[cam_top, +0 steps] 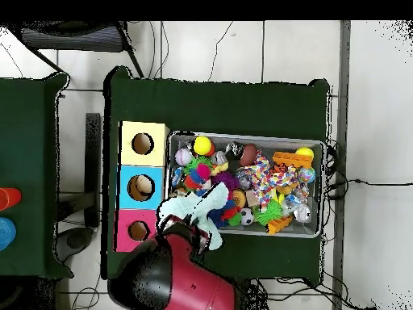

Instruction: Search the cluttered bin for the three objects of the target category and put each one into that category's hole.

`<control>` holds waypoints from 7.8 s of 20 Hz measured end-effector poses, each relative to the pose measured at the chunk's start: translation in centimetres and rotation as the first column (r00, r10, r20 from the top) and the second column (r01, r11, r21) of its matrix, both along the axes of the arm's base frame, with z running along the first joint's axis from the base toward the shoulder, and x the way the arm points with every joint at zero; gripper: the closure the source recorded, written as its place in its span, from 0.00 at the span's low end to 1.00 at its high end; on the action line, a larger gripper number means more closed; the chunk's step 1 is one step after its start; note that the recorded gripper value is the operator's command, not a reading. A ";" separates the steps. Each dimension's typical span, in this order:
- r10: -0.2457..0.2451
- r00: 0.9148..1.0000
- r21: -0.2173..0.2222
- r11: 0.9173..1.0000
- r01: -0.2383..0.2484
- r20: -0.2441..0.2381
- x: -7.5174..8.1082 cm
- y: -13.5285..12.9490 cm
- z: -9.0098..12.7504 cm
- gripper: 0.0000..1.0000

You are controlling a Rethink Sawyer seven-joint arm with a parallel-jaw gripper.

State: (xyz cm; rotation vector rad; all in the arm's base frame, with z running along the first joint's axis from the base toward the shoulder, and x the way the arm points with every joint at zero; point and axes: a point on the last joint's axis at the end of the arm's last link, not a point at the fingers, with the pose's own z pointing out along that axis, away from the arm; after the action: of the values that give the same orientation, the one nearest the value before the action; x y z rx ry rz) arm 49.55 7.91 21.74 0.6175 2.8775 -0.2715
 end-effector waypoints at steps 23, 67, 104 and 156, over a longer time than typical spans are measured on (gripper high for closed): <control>-0.133 0.991 0.027 0.991 0.134 -0.035 0.1 -5.9 1.2 1.00; -0.147 0.981 -0.129 0.983 0.131 -0.123 1.6 -24.3 -11.4 1.00; -0.087 0.990 -0.116 0.988 0.099 0.108 9.4 -25.4 -6.3 0.00; -0.080 0.996 0.017 0.997 0.080 0.045 18.4 -25.2 -23.1 0.00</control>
State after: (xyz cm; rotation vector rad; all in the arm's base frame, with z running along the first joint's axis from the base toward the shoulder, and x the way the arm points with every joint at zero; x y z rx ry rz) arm 67.94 -17.25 -1.38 0.7332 2.8175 -0.2441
